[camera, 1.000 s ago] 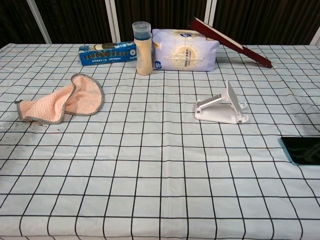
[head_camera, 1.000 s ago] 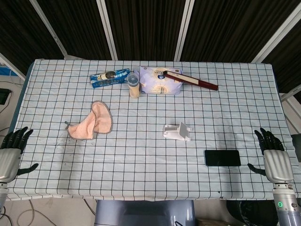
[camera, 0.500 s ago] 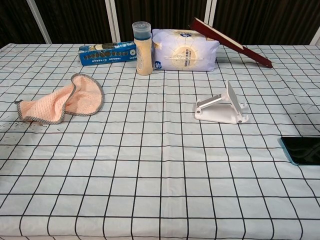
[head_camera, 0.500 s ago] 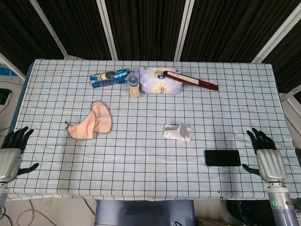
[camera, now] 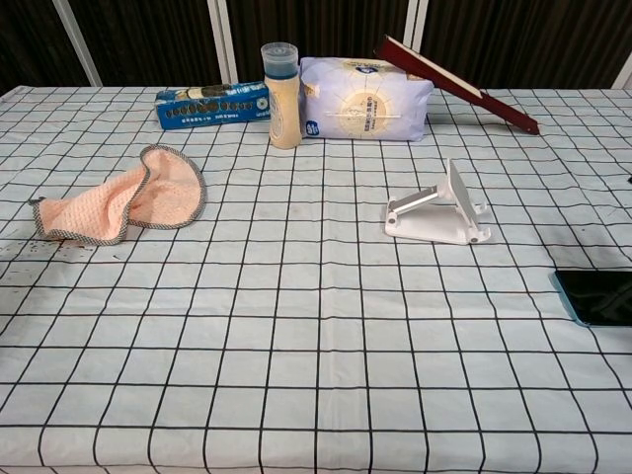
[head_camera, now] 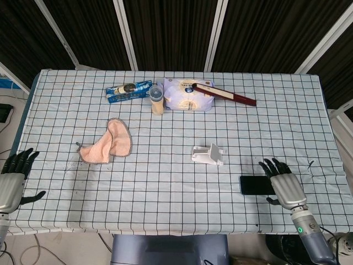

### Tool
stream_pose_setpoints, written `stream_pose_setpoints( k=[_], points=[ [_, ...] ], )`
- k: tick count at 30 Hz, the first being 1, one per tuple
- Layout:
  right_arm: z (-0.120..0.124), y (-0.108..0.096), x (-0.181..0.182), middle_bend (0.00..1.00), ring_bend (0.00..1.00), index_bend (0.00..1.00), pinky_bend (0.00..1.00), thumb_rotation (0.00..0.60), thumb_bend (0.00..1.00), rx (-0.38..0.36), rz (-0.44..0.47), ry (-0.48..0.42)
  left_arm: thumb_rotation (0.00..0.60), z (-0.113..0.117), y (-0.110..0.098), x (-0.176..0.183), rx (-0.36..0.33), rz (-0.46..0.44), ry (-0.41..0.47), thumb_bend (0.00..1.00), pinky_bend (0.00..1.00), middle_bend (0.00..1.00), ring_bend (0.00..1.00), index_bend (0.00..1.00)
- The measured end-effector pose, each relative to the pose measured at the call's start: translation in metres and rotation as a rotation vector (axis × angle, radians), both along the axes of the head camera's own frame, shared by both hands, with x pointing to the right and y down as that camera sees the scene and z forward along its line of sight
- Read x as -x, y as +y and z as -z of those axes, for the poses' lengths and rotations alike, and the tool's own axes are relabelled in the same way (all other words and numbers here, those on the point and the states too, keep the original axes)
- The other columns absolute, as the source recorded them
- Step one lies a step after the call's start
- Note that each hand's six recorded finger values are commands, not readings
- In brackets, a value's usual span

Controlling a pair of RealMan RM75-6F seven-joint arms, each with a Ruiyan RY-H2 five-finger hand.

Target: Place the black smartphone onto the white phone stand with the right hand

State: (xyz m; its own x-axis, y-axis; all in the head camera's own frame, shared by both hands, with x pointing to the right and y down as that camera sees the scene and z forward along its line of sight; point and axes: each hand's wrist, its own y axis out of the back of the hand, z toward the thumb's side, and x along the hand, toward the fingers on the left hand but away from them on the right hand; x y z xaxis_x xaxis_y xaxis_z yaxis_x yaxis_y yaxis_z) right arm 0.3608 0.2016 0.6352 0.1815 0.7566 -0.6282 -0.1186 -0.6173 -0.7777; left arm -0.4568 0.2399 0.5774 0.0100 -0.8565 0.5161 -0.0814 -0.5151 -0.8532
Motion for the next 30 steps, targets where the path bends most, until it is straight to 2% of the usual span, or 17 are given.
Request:
stream_pose_setpoints(
  k=[5,14,30],
  points=[
    [-0.017,0.001,0.01,0.14,0.05,0.14,0.14,0.6,0.17,0.039,0.012,0.007,0.6,0.0,0.0,0.0,0.003,-0.002,0.003,0.0,0.0,0.0,0.0,0.0],
    [-0.038,-0.004,0.022,0.2,0.08,0.2,0.14,0.6,0.17,0.066,0.008,0.02,0.6,0.0,0.0,0.001,0.009,0.006,0.009,0.0,0.0,0.0,0.0,0.0],
    [-0.059,-0.001,0.014,0.25,0.1,0.27,0.14,0.6,0.17,0.106,-0.024,0.081,0.6,-0.001,-0.001,0.001,0.02,0.011,0.013,0.0,0.0,0.0,0.0,0.0]
  ],
)
